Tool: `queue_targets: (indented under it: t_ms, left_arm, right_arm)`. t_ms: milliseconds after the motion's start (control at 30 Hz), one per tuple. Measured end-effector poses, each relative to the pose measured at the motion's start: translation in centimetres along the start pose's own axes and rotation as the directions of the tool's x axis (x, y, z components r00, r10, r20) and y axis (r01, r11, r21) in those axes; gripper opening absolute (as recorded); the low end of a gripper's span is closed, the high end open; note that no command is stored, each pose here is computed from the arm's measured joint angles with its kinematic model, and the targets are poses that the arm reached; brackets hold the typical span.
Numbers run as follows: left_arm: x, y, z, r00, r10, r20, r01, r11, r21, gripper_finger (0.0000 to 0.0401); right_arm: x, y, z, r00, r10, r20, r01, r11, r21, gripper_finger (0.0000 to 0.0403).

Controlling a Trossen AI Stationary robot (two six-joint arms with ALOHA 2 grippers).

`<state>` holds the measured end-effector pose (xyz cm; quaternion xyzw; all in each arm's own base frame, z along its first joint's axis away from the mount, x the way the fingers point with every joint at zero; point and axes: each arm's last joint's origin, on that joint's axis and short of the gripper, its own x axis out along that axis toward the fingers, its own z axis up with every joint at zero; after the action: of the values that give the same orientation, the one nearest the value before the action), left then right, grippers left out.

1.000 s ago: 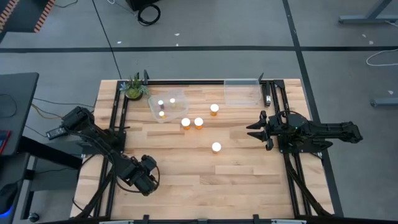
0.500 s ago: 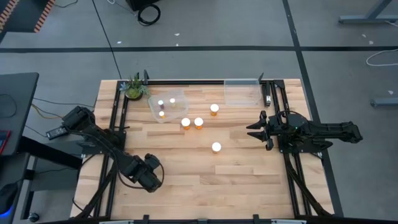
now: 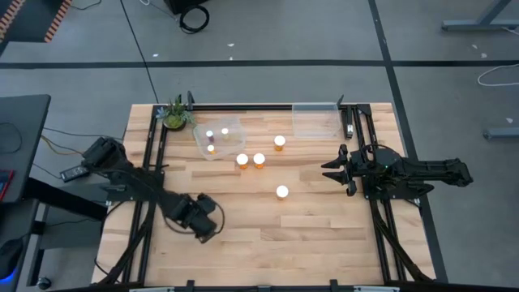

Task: Pick and place medicine bottles into bin by pill shape (circle, oval)
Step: Put the yellow small pill bottle into the left transparent bin

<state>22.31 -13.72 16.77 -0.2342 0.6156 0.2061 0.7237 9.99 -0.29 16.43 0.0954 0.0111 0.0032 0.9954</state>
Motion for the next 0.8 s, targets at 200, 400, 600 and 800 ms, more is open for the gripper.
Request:
queue_targets:
  t_ms: [200, 400, 600, 800]
  left_arm:
    - [0.3, 1.7, 4.0, 0.999, 0.009, 0.043, -0.014, 0.994, 0.107, 0.0111]
    - [0.6, 4.0, 7.8, 0.997, 0.006, 0.083, -0.023, 0.98, 0.199, 0.0124]
    - [-0.9, 6.1, 12.0, 0.99, -0.002, 0.142, -0.036, 0.963, 0.266, 0.0131]
    - [-4.1, 7.9, 16.2, 0.974, -0.014, 0.228, -0.058, 0.951, 0.305, 0.0113]
  right_arm:
    - [0.0, 0.0, 0.0, 1.0, 0.0, 0.0, 0.0, 1.0, 0.0, 0.0147]
    - [0.0, 0.0, 0.0, 1.0, 0.0, 0.0, 0.0, 1.0, 0.0, 0.0147]
    - [0.0, 0.0, 0.0, 1.0, 0.0, 0.0, 0.0, 1.0, 0.0, 0.0147]
    - [0.0, 0.0, 0.0, 1.0, 0.0, 0.0, 0.0, 1.0, 0.0, 0.0147]
